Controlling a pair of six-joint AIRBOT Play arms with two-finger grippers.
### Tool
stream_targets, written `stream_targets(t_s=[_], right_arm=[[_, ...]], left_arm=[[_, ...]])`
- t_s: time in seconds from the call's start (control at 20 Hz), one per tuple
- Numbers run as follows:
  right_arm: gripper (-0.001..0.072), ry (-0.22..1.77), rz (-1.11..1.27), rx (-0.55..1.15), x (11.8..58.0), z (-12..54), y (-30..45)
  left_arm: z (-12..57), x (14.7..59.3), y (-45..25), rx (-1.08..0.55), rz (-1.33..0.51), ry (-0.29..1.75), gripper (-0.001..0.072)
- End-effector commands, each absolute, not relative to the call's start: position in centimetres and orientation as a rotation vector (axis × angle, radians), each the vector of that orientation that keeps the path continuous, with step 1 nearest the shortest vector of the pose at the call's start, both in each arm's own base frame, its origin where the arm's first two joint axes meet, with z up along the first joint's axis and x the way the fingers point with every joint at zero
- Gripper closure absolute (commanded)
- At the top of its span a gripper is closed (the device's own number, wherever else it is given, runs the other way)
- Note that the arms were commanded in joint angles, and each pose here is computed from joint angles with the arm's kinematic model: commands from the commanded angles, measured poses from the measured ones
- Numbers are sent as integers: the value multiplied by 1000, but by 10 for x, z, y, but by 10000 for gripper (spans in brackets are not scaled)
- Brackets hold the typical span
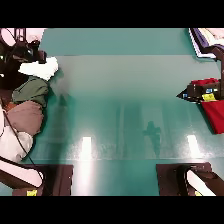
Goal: Fold the shirts.
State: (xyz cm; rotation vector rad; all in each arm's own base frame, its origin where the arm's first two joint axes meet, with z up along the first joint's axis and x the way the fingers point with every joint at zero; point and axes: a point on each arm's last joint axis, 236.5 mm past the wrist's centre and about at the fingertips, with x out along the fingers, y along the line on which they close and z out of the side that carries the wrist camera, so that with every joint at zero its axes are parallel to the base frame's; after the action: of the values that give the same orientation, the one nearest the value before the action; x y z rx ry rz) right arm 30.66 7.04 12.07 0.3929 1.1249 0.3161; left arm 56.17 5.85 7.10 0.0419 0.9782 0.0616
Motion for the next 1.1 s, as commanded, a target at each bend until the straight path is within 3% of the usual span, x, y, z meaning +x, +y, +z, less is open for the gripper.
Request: stream_targets(t_s=[0.0,0.3,0.35,0.45,0.5,0.65,0.75,0.9,1.05], right_arm=[[696,1132,300,421,306,121,71],[696,1130,297,422,307,121,70],[696,1130,297,423,307,121,70],[696,1130,297,422,307,121,70],[696,1130,297,422,307,121,70],[696,1125,296,422,308,122,70],[696,1092,289,427,315,125,69],[696,1002,282,420,329,147,66],[696,835,278,383,350,202,60]], left_arm=[[16,576,100,55,138,1021,138],[-9,602,102,65,135,959,140],[-13,602,102,65,134,966,208],[-16,599,101,78,123,985,654],[-16,599,101,72,121,984,683],[-7,593,89,8,99,1008,684],[36,604,72,-57,50,922,684],[167,612,19,-107,-129,662,684],[299,560,-70,-109,-430,413,684]])
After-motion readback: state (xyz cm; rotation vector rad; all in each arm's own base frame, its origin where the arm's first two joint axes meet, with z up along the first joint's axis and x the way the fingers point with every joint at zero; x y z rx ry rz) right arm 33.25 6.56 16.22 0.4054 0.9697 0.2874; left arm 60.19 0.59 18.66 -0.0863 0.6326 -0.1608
